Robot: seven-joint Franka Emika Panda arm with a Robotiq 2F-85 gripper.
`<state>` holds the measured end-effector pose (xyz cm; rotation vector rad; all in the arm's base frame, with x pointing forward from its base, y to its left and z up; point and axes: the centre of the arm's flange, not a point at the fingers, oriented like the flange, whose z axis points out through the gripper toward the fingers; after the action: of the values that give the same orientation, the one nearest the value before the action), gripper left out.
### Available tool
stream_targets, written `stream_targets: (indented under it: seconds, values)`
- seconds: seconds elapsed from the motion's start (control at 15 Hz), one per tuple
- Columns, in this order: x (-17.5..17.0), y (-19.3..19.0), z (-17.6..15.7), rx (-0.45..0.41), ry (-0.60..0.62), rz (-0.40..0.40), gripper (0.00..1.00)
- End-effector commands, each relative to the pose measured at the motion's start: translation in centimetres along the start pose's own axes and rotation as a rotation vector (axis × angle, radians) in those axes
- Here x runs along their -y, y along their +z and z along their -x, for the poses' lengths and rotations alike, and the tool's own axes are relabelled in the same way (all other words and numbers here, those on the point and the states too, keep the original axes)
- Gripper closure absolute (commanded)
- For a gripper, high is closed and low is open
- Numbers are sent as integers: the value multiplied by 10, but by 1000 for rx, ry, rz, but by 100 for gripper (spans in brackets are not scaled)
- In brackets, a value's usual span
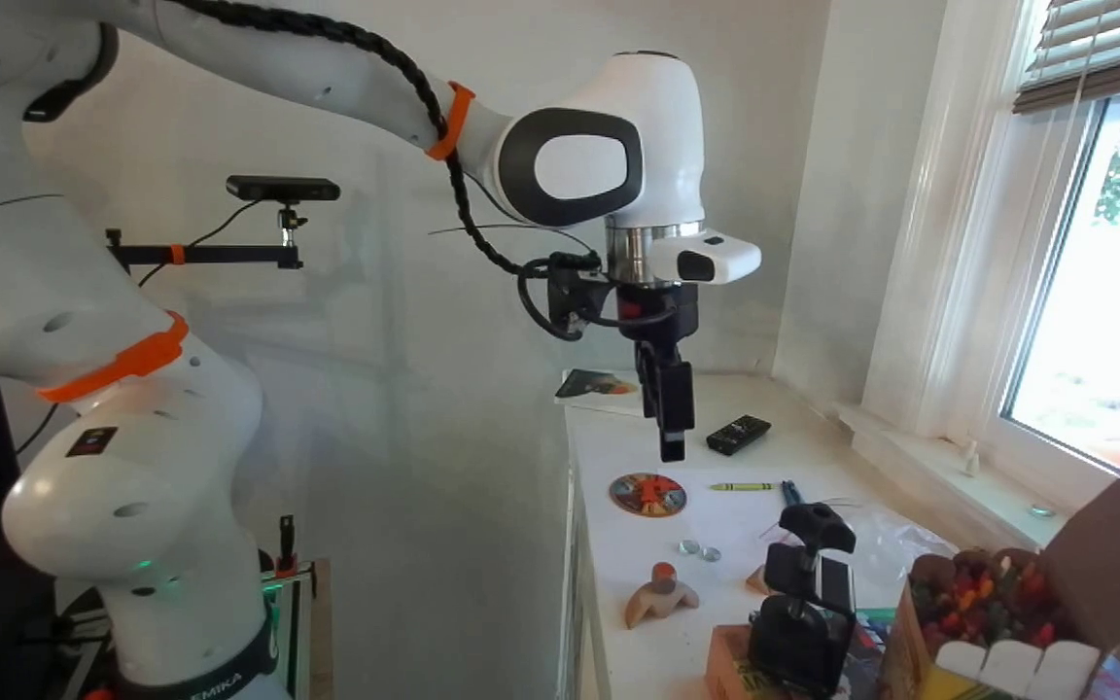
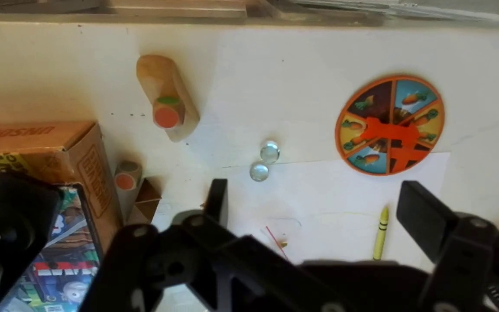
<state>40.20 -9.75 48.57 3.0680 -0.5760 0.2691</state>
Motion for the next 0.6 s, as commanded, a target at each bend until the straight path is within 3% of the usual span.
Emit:
stream_targets:
  seconds: [0.0,0.33,0.53]
  values:
    - [-7,18,-16,43,180,-59,0]
    - [-13,46,-31,131,371,-132,0]
    - [-9,68,-37,136,407,-105,0]
